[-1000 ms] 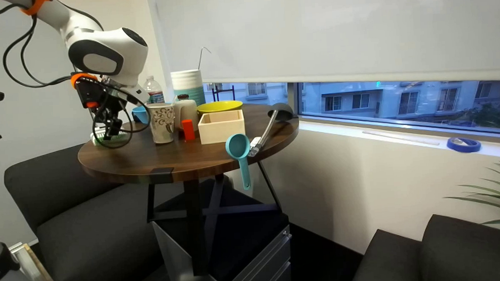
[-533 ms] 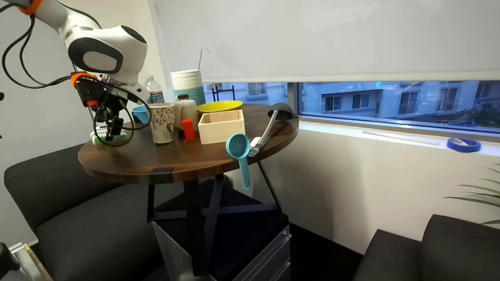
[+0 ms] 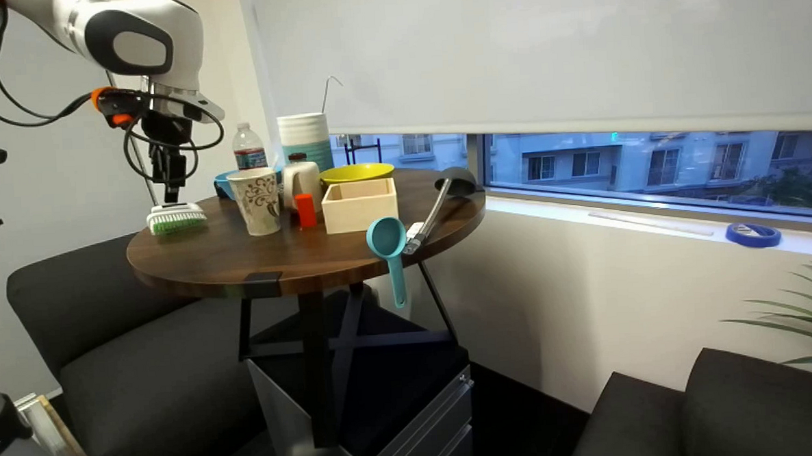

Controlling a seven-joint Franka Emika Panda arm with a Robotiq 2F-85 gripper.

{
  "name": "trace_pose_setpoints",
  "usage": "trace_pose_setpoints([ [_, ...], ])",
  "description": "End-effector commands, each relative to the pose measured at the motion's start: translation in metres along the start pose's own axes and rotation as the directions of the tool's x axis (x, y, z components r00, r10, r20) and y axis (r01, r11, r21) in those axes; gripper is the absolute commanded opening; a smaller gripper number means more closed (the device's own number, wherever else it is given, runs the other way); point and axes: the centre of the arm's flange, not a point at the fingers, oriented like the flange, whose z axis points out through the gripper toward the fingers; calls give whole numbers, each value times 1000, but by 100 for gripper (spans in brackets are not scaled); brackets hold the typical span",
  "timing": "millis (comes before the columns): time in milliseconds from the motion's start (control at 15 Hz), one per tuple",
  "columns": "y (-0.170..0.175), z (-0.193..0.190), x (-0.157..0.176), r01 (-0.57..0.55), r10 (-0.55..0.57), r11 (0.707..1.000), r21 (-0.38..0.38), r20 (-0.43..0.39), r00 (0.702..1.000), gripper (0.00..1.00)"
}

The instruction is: Put the scrubbing brush upright

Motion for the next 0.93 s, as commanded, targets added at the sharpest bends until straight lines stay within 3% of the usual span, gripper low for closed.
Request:
trace_pose_setpoints([
  [0, -35, -17, 2, -84, 84, 989, -121, -10, 996, 100],
  [267, -76, -7, 15, -174, 168, 949, -265, -46, 985, 100],
  [467, -99, 12, 29, -205, 183, 901, -382, -93, 979, 100],
  [867, -127, 42, 48, -202, 175, 826, -526, -102, 979, 100],
])
